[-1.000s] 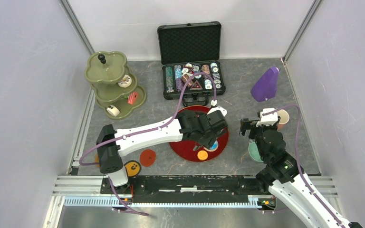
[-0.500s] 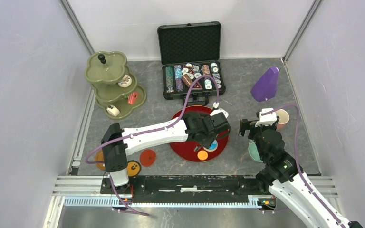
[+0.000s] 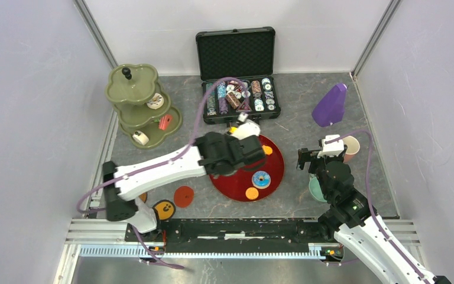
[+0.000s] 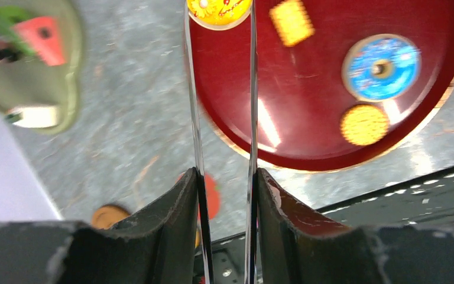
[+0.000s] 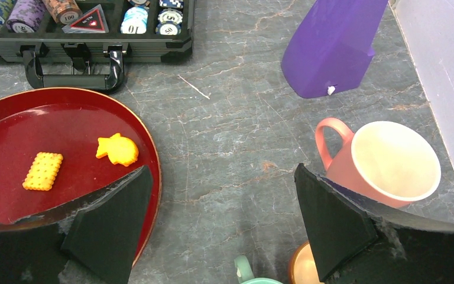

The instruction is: Serve the afternoon tea

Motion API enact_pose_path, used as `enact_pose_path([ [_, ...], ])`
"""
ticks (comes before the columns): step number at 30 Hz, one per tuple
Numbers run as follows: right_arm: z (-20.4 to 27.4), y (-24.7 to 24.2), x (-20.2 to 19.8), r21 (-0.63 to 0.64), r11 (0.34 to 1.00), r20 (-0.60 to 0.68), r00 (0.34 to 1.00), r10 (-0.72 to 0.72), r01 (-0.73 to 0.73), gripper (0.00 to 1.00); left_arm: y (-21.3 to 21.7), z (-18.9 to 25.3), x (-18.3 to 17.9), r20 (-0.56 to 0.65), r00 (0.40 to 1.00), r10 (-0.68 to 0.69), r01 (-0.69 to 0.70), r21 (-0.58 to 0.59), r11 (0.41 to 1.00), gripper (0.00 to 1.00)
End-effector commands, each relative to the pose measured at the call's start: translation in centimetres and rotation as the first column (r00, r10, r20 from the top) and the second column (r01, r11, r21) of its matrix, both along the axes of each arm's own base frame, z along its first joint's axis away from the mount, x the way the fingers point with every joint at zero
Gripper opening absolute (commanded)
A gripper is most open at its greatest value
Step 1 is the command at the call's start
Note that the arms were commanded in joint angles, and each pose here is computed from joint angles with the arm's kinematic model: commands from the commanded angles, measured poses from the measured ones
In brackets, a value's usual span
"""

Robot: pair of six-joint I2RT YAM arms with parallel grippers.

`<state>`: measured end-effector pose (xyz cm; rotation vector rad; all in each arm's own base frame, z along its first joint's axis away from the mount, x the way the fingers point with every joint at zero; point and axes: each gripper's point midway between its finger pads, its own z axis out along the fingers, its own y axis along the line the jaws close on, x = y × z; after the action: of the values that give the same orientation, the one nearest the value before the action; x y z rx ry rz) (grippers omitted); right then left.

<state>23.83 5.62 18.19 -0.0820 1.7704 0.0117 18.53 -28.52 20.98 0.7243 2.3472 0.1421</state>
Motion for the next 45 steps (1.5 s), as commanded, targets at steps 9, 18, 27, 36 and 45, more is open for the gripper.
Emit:
enact_pose_path([
  [9, 0.3, 0.9, 0.4, 0.029, 0.999, 0.025, 0.999, 0.031, -0.032, 0.98, 19.6, 6.4, -2.5, 0.141, 0.914, 0.38, -0.373, -0.074, 0.925, 0.42],
  [18, 0.4, 1.1, 0.3, 0.032, 0.999, 0.026, 0.999, 0.04, -0.041, 0.98, 25.6, 7.9, -0.4, 0.186, 0.832, 0.522, -0.504, -0.14, 0.852, 0.43],
  [27, 0.1, 1.2, 0.4, 0.029, 0.998, 0.017, 0.999, 0.048, -0.048, 0.98, 26.7, 6.6, 4.0, 0.25, 0.783, 0.569, -0.565, -0.093, 0.82, 0.41],
  [36, -0.1, 1.6, 0.4, 0.024, 0.998, 0.007, 0.998, 0.063, -0.063, 0.98, 30.1, 6.6, 8.0, 0.324, 0.653, 0.684, -0.666, -0.183, 0.723, 0.4],
  [45, -0.2, 1.6, 0.4, 0.022, 0.998, 0.004, 0.998, 0.062, -0.062, 0.98, 31.1, 5.1, 11.0, 0.326, 0.577, 0.749, -0.709, -0.256, 0.657, 0.43],
])
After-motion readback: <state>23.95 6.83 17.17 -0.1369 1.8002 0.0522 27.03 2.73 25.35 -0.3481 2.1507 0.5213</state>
